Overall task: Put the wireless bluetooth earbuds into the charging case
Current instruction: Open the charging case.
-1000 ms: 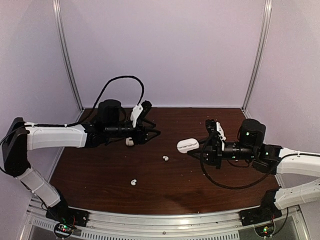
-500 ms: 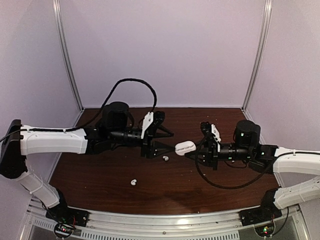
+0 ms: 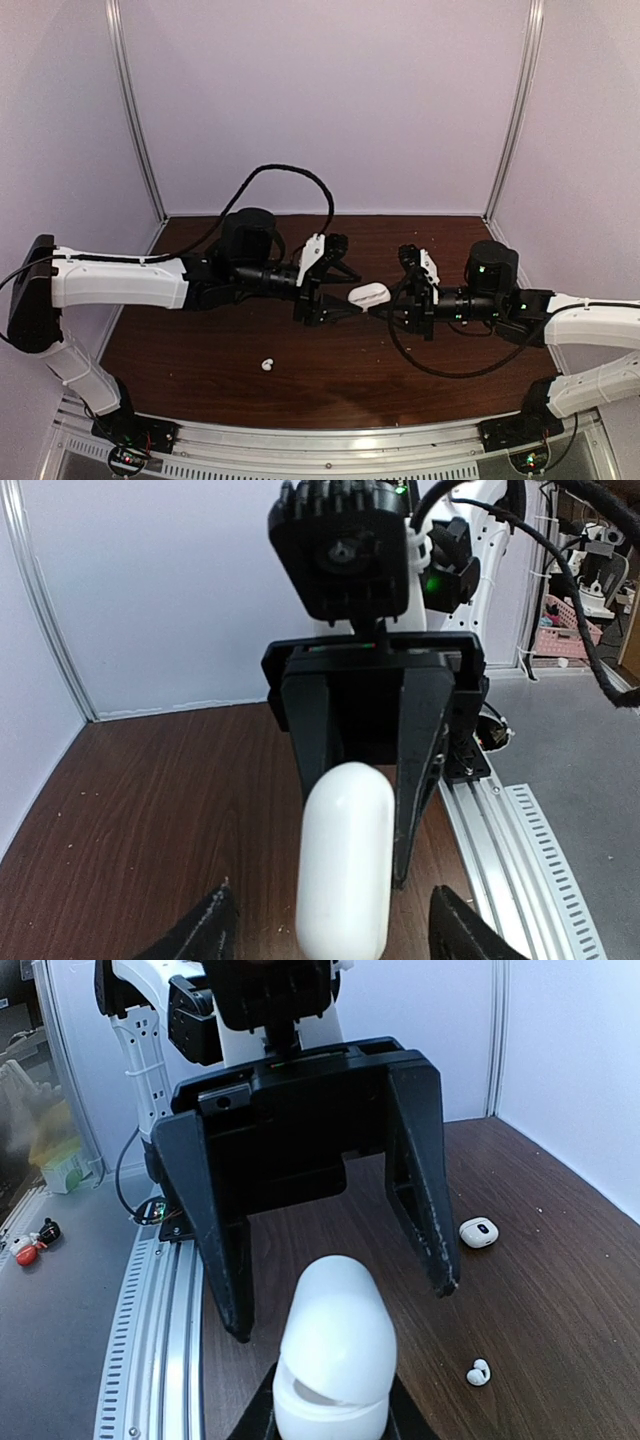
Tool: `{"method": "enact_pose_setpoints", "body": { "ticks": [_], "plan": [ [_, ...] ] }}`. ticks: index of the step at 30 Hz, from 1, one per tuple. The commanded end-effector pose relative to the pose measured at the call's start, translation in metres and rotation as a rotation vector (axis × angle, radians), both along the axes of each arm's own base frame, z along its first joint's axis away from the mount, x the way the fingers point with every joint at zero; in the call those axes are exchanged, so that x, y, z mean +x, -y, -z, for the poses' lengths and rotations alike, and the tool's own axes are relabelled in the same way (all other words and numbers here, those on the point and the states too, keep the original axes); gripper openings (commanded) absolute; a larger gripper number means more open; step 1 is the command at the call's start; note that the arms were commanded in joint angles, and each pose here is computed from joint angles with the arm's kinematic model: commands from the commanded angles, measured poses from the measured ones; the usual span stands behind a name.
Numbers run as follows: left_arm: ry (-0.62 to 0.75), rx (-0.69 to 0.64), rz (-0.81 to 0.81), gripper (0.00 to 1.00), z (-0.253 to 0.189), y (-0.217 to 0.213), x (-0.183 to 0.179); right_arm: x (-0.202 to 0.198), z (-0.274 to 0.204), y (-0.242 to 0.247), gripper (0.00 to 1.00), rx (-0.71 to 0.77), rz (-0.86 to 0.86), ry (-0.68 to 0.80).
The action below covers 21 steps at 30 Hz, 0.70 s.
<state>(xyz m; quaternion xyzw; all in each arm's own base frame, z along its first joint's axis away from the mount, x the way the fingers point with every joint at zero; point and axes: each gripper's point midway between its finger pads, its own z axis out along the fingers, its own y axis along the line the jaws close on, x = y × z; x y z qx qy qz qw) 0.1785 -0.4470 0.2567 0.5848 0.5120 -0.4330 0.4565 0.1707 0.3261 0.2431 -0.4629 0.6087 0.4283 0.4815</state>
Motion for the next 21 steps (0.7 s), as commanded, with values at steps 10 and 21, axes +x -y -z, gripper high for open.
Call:
{"method": "enact_pose_setpoints", "body": {
  "ticks": [10, 21],
  "plan": [
    [0.041, -0.018, -0.109, 0.61, -0.018, 0.008, 0.021, -0.009, -0.019, 0.0, 0.0, 0.039, -0.042, 0.051],
    [0.019, -0.048, -0.136, 0.6, -0.027, -0.005, 0.029, -0.015, -0.015, -0.001, 0.0, 0.03, -0.067, 0.054]
  ]
}}
